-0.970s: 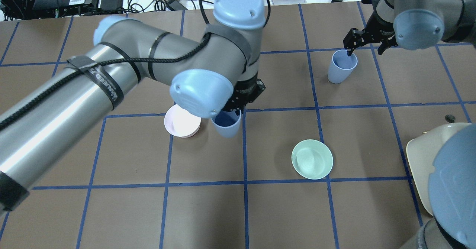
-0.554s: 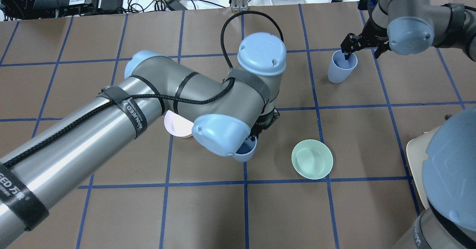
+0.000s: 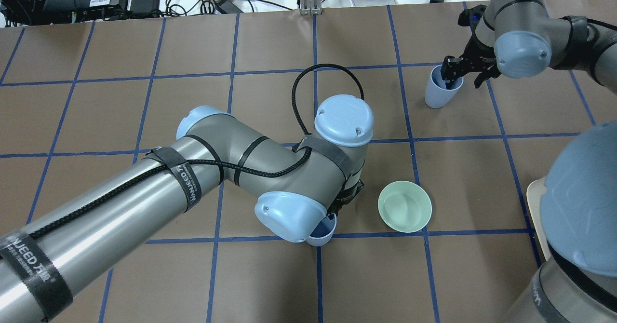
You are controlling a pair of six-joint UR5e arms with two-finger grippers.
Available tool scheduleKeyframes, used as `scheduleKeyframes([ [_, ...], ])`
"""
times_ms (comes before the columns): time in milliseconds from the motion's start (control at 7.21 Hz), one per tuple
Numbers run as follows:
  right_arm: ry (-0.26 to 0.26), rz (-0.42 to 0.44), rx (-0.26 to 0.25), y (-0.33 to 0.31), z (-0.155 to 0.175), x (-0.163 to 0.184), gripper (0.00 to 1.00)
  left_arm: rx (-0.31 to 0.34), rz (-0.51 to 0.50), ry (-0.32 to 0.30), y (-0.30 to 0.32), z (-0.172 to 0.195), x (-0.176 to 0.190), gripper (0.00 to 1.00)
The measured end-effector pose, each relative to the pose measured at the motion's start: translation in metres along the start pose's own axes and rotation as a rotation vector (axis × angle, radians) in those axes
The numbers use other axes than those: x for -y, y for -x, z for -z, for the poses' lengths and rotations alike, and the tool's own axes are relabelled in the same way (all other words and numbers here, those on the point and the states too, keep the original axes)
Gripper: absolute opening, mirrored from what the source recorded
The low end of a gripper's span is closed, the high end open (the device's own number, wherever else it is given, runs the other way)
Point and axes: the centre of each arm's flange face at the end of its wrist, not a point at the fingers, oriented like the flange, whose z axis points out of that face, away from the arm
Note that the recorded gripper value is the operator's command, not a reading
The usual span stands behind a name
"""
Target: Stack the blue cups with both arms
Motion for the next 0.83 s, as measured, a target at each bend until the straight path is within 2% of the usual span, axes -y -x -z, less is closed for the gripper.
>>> scheduleKeyframes([
  [139, 0.011, 0.002, -0.002, 0.000, -0.001, -0.001, 0.00, -0.005, 0.001, -0.003, -0.001, -0.002, 0.001, 0.19],
  [277, 0.026, 0.003, -0.001, 0.000, 0.000, -0.002, 0.00, -0.009, 0.002, -0.005, -0.002, -0.004, 0.002, 0.99],
  [832, 0.061, -0.004, -0.009, 0.001, 0.023, -0.011, 0.00, -0.019, -0.029, -0.006, -0.001, 0.000, 0.003, 1.00],
])
